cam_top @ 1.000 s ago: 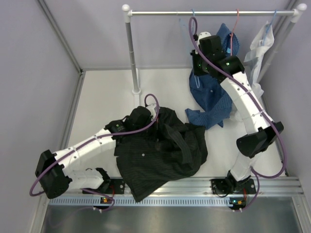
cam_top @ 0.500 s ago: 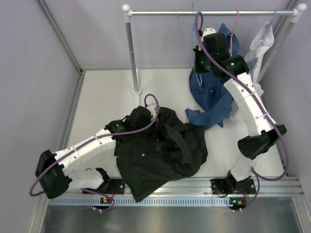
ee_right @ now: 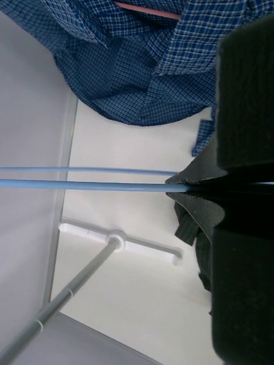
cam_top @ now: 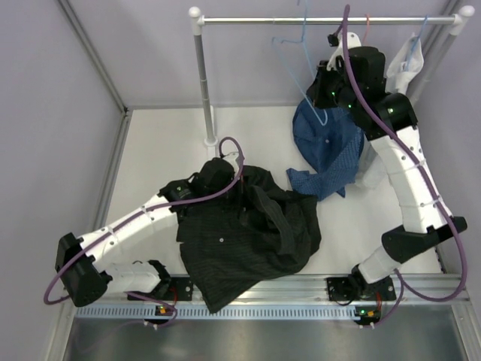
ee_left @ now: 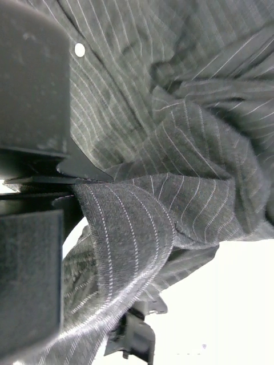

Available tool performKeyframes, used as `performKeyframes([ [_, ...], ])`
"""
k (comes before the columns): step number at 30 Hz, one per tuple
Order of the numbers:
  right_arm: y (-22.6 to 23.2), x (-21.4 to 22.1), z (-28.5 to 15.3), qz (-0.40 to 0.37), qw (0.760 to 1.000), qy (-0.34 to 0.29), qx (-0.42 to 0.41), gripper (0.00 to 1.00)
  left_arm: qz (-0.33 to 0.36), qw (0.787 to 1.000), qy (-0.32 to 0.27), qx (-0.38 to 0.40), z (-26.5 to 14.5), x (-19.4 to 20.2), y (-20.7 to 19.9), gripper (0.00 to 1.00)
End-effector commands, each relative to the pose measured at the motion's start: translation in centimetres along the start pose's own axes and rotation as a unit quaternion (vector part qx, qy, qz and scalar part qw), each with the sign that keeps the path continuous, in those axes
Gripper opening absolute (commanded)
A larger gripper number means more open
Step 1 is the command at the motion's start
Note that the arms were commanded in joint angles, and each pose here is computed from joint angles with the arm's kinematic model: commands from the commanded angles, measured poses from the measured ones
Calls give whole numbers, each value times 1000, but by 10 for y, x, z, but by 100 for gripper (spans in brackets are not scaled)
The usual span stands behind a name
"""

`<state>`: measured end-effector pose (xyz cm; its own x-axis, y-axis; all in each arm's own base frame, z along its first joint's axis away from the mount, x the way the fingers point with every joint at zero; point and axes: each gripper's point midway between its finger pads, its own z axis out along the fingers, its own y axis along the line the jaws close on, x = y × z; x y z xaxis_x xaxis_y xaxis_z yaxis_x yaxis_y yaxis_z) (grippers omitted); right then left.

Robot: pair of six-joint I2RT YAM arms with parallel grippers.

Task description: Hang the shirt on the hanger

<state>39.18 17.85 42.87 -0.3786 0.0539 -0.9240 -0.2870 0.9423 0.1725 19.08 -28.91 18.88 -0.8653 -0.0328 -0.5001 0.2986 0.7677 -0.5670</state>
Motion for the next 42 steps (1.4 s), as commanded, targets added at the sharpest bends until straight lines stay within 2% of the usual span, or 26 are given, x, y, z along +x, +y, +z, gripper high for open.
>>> performKeyframes([
  [1, 13, -25, -42, 13, 997, -53, -52, 0, -9, 999, -45, -23, -12, -31, -8, 0],
  [4, 8, -20, -54, 3, 997, -57, -49, 0, -8, 999, -45, -26, -8, -37, -10, 0],
  [10, 9, -46, -91, -9, 992, -111, -66, 0, -9, 999, -35, -26, 4, -46, -16, 0],
  [15, 11, -34, -124, -14, 992, -92, -84, 0, -27, 997, -52, -50, 4, -72, -13, 0],
  [16, 12, -11, -132, -14, 994, -50, -92, 0, -31, 997, -47, -60, 9, -75, -8, 0],
  [17, 14, -2, -152, -14, 993, -44, -104, 0, -34, 996, -43, -70, 10, -77, -4, 0],
  [18, 14, 21, -154, -12, 994, -11, -112, 0, -32, 996, -51, -68, 8, -87, -5, 0],
  [19, 18, 35, -186, -11, 991, -12, -134, 0, -32, 996, -53, -72, 11, -91, -4, 0],
  [21, 19, 71, -196, 11, 989, 21, -147, 0, -30, 995, -58, -80, 14, -99, 2, 0],
  [22, 29, 82, -223, 11, 982, 15, -186, 0, -30, 995, -58, -79, 14, -103, 3, 0],
  [24, 36, 120, -239, 27, 973, 73, -216, 0, -36, 994, -45, -88, 25, -107, 17, 0],
  [26, 37, 148, -266, 30, 966, 101, -234, 0, -37, 995, -29, -87, 35, -108, 25, 0],
  [28, 35, 161, -284, 41, 967, 92, -236, 0, -36, 995, -23, -90, 39, -109, 28, 0],
  [34, 32, 195, -299, 78, 963, 118, -231, 0, -31, 996, -5, -80, 56, -115, 28, 0],
  [42, 20, 219, -289, 82, 965, 154, -197, 0, -48, 997, 2, -55, 57, -118, 14, 0],
])
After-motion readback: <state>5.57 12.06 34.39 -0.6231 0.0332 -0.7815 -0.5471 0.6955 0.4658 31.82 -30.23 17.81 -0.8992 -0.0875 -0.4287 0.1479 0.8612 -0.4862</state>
